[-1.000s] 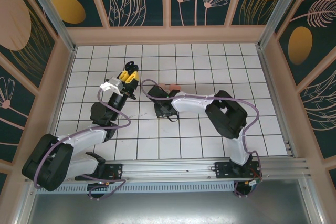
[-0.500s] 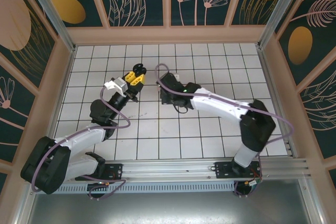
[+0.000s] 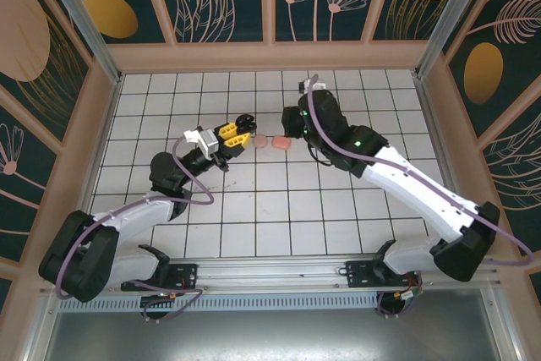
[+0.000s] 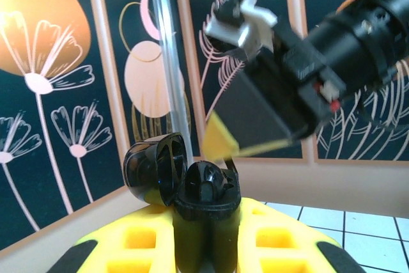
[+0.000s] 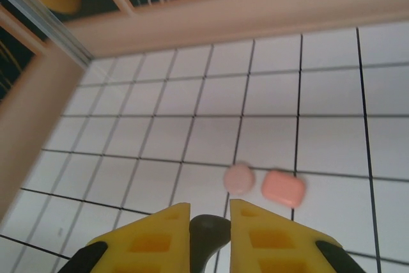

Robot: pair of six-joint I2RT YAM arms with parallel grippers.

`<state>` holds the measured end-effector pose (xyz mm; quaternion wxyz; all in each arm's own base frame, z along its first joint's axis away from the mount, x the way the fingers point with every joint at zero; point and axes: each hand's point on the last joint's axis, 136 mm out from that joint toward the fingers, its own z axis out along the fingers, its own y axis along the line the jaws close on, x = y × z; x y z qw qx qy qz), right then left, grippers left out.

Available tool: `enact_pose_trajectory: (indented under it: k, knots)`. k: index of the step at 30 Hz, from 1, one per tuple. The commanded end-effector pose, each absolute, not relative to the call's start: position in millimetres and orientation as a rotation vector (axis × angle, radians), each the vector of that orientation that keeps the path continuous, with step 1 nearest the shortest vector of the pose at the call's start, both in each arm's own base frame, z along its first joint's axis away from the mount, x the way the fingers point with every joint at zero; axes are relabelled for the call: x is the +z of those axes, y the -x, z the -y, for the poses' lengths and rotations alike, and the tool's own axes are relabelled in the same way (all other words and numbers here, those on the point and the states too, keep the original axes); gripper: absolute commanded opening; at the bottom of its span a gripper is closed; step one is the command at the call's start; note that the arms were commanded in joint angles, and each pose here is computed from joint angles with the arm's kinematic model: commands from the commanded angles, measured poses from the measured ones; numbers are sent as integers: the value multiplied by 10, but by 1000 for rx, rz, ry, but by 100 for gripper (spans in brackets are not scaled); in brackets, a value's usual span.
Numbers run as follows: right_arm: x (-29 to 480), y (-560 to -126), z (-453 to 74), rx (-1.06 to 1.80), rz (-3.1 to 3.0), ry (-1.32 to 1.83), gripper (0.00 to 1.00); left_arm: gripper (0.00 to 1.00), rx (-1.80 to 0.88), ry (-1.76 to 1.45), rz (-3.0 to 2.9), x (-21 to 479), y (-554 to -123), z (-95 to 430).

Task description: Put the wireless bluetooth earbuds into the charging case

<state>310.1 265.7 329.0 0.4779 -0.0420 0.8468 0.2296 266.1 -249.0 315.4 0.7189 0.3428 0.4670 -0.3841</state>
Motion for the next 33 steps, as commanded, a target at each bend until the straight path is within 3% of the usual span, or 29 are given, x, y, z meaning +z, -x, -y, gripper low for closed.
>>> enact_pose_trajectory:
  k: [1,14,33]
  knots:
    - [3805,-3027,-2702,658,-1920,158,19,0,-894,-804,-989,3246,-2622,2567]
    - [4044,-2727,-3086,780,-1793,297,19,0,-1003,-804,-1004,3264,-2719,2782]
    - [3665,-2802,-3233,726,-1875,288,19,0,-1017,-811,-985,3308,-2689,2818]
